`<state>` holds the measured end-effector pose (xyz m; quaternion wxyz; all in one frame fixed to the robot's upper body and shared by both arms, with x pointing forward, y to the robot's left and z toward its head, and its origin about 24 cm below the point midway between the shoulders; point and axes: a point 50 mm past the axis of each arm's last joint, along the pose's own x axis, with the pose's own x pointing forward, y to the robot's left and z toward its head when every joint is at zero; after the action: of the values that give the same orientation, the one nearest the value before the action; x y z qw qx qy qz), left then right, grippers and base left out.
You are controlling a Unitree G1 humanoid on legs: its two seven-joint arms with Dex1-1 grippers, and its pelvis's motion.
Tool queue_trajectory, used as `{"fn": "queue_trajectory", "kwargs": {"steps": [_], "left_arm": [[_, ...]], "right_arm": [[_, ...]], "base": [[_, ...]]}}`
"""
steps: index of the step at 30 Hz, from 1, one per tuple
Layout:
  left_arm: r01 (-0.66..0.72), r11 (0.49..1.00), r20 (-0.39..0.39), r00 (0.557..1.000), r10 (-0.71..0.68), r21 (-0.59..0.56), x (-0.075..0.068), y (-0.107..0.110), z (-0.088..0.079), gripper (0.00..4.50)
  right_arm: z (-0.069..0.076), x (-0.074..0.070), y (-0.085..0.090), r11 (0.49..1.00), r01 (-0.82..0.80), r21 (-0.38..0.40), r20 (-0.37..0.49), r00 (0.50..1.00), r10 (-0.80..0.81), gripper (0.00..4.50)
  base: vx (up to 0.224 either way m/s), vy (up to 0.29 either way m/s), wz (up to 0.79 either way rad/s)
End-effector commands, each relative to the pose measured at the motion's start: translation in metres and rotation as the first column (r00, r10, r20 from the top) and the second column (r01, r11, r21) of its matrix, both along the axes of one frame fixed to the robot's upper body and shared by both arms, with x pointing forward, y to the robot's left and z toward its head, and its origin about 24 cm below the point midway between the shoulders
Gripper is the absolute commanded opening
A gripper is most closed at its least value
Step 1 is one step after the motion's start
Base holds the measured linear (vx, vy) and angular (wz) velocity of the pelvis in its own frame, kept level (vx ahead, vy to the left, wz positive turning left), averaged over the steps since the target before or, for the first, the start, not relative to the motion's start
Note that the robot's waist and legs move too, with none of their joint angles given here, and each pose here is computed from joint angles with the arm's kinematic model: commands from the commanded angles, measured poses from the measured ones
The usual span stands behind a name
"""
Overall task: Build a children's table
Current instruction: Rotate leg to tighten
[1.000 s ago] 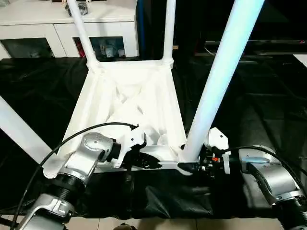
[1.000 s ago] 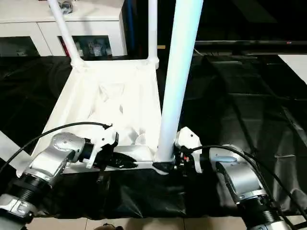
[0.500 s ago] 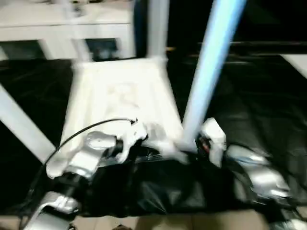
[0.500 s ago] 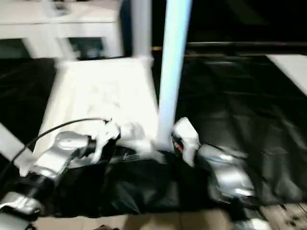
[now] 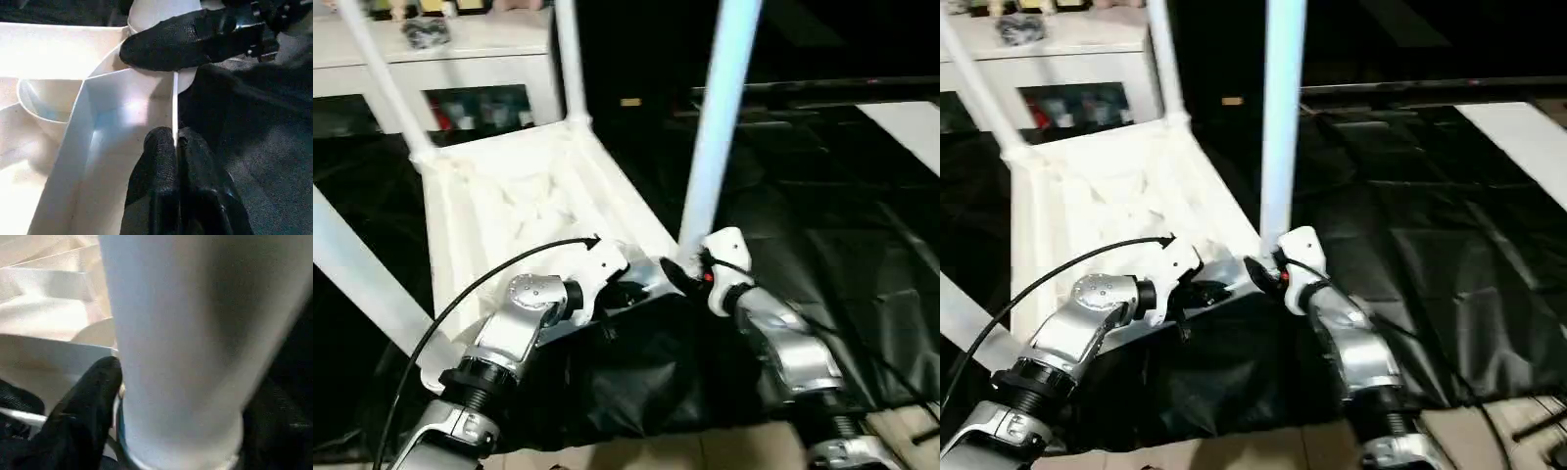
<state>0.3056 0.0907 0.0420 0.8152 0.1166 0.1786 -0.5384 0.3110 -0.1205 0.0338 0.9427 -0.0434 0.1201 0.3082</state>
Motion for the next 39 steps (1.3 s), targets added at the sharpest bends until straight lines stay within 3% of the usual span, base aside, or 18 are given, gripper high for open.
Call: {"fn": "queue_trajectory", "kwargs": {"steps": [1,7,15,18,22,28,34,39], "left_arm": [[0.214,0.968,0.042,0.977,-0.21,-0.134,-0.014,-0.033,0.017,0.0],[0.282,0.953,0.011,0.959,-0.283,-0.109,-0.015,-0.014,0.016,0.0],[0.33,0.941,-0.017,0.943,-0.333,-0.078,-0.013,0.002,0.018,0.0],[0.347,0.935,-0.029,0.936,-0.35,-0.071,-0.014,0.006,0.019,0.0],[0.365,0.929,-0.044,0.929,-0.368,-0.06,-0.014,0.01,0.018,0.0],[0.394,0.918,-0.075,0.915,-0.396,-0.04,-0.015,0.02,0.017,0.0],[0.401,0.915,-0.084,0.911,-0.403,-0.033,-0.015,0.024,0.017,0.0],[0.366,0.93,-0.058,0.928,-0.368,-0.049,-0.013,0.017,0.017,0.0]], "right_arm": [[-0.001,-0.01,0.022,0.982,-0.186,0.01,-0.014,0.982,0.186,3.81],[0.006,-0.031,-0.015,0.897,-0.439,-0.052,-0.049,0.898,0.436,3.81],[0.013,-0.04,-0.037,0.847,-0.526,-0.077,-0.08,0.85,0.521,3.81],[0.016,-0.039,-0.041,0.844,-0.531,-0.077,-0.065,0.847,0.527,3.55],[0.015,-0.042,-0.042,0.831,-0.552,-0.068,-0.085,0.833,0.547,3.4],[0.013,-0.046,-0.045,0.791,-0.605,-0.086,-0.134,0.794,0.593,2.8],[0.01,-0.047,-0.045,0.776,-0.624,-0.096,-0.152,0.779,0.608,2.7],[0.008,-0.047,-0.037,0.8,-0.599,-0.032,-0.119,0.797,0.592,2.69]], "base": [[0.0,0.0,0.0],[0.0,0.0,0.0],[0.0,0.0,0.0],[0.0,0.0,0.0],[0.0,0.0,0.0],[0.0,0.0,0.0],[0.0,0.0,0.0],[0.0,0.0,0.0]]}}
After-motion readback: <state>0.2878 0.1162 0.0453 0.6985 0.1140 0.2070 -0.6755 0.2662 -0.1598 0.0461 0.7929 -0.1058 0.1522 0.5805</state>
